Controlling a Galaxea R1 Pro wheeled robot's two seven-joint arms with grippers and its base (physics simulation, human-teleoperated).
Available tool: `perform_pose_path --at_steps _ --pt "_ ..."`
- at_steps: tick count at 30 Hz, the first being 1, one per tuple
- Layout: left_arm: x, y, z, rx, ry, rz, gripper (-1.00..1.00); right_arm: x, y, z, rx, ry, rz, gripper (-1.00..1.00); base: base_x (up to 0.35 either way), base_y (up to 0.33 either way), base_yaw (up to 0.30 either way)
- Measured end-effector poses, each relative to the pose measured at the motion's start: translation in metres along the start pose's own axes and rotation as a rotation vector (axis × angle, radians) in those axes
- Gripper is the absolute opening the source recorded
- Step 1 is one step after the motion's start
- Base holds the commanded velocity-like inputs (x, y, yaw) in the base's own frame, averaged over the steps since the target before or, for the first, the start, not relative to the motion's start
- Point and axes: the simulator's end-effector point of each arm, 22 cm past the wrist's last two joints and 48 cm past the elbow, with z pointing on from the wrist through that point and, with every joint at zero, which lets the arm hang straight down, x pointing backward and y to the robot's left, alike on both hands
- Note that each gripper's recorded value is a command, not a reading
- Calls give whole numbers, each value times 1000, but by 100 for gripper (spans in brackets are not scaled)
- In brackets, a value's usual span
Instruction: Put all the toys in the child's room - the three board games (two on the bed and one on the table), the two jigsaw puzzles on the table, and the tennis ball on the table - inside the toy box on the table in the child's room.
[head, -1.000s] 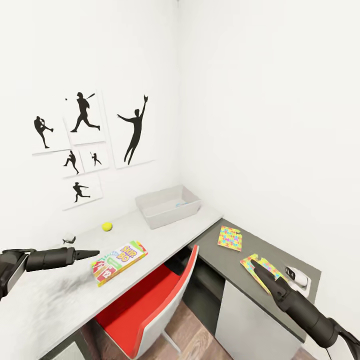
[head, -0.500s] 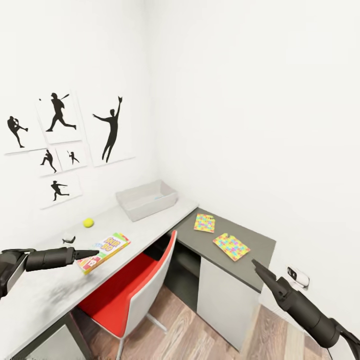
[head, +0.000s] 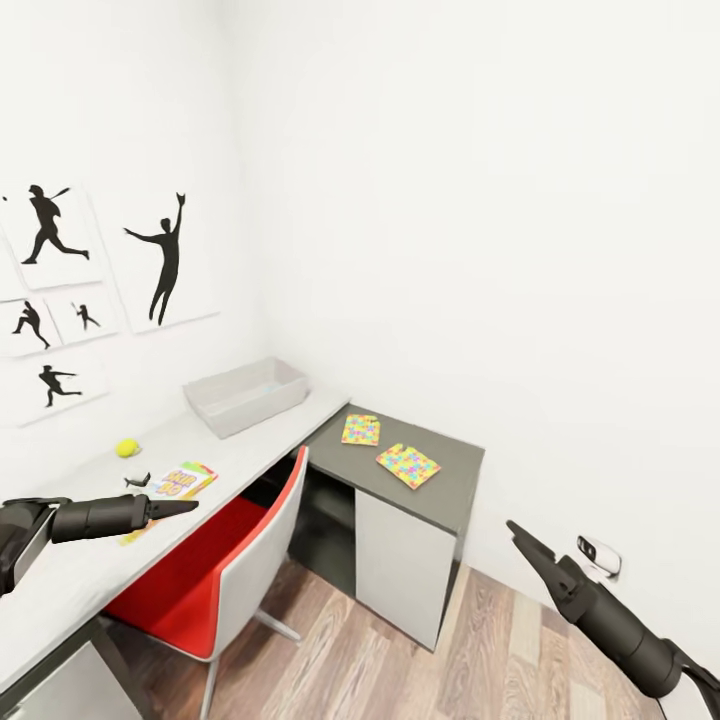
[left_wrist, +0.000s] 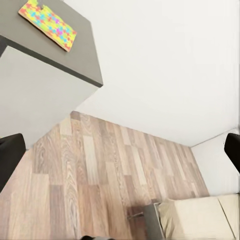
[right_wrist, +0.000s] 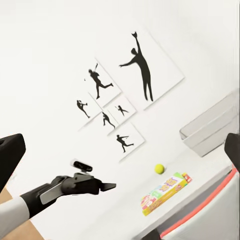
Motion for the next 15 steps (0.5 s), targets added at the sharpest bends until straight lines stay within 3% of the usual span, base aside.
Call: perform_pose_path --at_steps 15 --pt "0 0 0 0 -2 -1 100 -3 -4 -4 13 -8 0 100 -6 -2 -286"
